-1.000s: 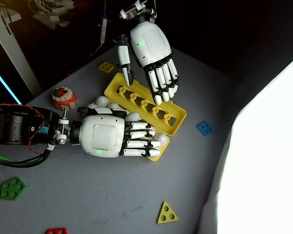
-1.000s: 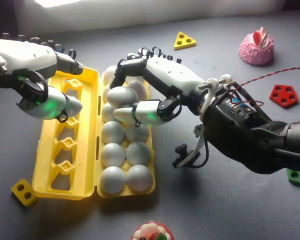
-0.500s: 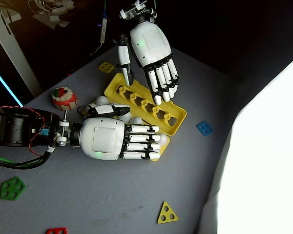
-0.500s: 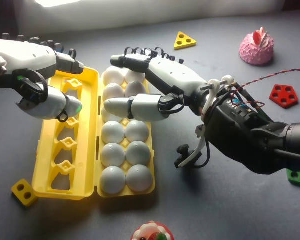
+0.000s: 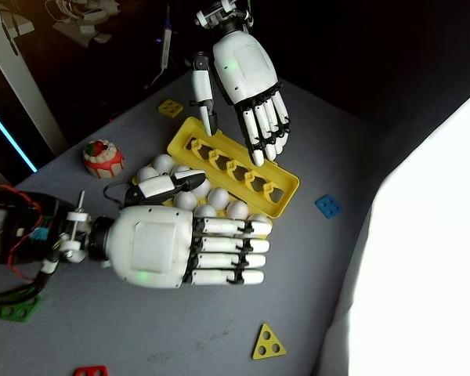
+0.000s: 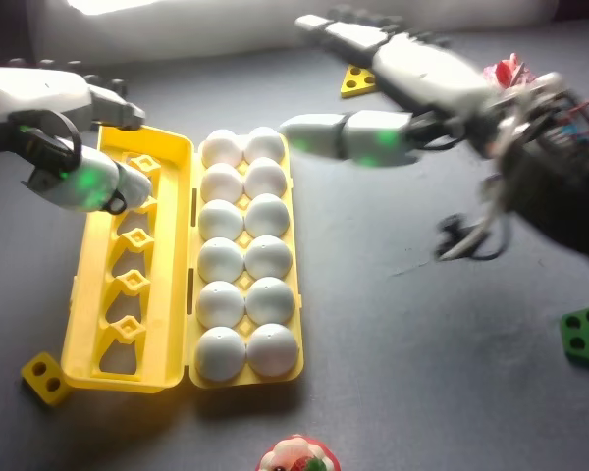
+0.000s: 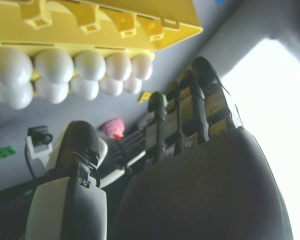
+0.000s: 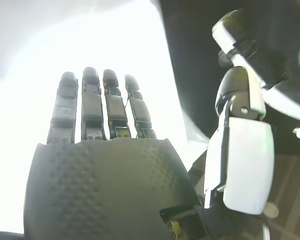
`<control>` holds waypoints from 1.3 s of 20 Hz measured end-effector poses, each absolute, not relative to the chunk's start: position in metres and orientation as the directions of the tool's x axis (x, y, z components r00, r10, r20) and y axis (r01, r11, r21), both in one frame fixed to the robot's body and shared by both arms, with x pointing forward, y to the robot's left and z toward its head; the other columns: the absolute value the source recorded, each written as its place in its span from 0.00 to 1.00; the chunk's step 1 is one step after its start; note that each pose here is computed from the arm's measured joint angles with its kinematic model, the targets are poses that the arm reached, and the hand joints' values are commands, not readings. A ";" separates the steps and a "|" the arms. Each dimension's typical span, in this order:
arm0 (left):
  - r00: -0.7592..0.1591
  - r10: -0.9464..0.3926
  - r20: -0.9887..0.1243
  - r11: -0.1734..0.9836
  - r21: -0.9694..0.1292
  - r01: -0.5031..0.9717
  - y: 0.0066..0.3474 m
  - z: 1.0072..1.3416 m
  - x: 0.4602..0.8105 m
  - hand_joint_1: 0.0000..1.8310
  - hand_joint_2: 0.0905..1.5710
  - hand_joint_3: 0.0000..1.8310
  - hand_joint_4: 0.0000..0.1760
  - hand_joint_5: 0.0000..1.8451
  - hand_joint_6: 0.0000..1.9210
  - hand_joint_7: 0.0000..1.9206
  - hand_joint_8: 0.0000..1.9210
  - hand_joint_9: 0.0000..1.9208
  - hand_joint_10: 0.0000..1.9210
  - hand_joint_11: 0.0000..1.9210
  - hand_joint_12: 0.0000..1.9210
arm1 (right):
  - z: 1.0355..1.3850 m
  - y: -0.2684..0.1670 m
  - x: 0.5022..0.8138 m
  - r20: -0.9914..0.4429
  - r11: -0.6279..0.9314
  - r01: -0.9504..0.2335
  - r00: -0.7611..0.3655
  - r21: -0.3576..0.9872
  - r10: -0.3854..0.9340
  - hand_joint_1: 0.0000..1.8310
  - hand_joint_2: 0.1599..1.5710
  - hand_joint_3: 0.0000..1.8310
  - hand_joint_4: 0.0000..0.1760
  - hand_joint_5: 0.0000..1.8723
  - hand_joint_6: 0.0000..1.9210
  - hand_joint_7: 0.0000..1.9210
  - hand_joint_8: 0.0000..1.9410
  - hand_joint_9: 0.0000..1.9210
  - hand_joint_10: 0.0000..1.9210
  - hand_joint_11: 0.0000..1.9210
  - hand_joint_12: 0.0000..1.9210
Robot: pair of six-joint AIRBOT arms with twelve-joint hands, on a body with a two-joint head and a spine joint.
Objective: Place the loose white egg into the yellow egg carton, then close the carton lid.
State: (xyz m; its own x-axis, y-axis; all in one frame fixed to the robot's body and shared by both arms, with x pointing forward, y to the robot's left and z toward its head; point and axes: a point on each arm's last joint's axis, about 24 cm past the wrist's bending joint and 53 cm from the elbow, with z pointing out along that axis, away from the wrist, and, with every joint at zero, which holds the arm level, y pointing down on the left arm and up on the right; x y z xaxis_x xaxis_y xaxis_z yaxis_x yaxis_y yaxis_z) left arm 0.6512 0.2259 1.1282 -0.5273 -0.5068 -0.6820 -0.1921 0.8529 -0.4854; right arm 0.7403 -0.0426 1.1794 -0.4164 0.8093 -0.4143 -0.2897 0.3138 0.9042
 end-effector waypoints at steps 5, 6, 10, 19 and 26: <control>-0.410 -0.672 -0.616 0.741 -0.559 -0.372 0.265 1.131 0.661 0.20 0.84 0.00 0.00 0.13 0.01 0.11 0.00 0.09 0.00 0.00 0.36 | 1.160 -0.096 0.732 -0.538 0.482 -0.243 -0.441 0.842 0.718 0.18 0.65 0.00 0.02 0.05 0.00 0.05 0.00 0.04 0.01 0.00 0.04; -0.387 -0.700 -0.600 0.714 -0.573 -0.403 0.271 1.130 0.661 0.20 0.84 0.00 0.00 0.14 0.01 0.12 0.00 0.11 0.01 0.00 0.43 | 1.161 -0.103 0.731 -0.557 0.502 -0.247 -0.439 0.829 0.705 0.17 0.66 0.01 0.01 0.04 0.00 0.04 0.00 0.03 0.00 0.00 0.01; -0.284 -0.800 -0.528 0.592 -0.621 -0.513 0.291 1.123 0.658 0.18 0.84 0.00 0.00 0.17 0.01 0.20 0.01 0.17 0.02 0.00 0.51 | 1.178 -0.122 0.710 -0.687 0.605 -0.332 -0.435 0.724 0.583 0.09 0.68 0.01 0.00 0.05 0.00 0.01 0.00 0.02 0.00 0.00 0.00; -0.170 -0.892 -0.418 0.421 -0.634 -0.649 0.311 1.092 0.640 0.17 0.84 0.00 0.00 0.18 0.00 0.23 0.00 0.21 0.01 0.00 0.59 | 1.170 -0.130 0.676 -0.821 0.753 -0.395 -0.467 0.526 0.329 0.09 0.67 0.00 0.00 0.04 0.01 0.02 0.01 0.03 0.00 0.03 0.02; -0.128 -0.924 -0.361 0.342 -0.625 -0.702 0.309 1.065 0.626 0.20 0.84 0.00 0.00 0.19 0.00 0.21 0.00 0.19 0.00 0.00 0.61 | 1.165 -0.119 0.665 -0.859 0.763 -0.454 -0.443 0.460 0.255 0.13 0.68 0.00 0.00 0.04 0.00 0.03 0.00 0.04 0.01 0.00 0.22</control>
State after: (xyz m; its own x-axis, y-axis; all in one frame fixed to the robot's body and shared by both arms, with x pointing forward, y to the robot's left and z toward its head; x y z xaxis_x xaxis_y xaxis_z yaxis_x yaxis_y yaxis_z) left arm 0.6256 0.3089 1.0646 -0.1281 -0.9237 -0.3610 -0.7021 0.3416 -0.6248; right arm 0.6647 -0.1193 1.1646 -0.4433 0.2546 -0.8594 -0.4542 0.7628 0.4603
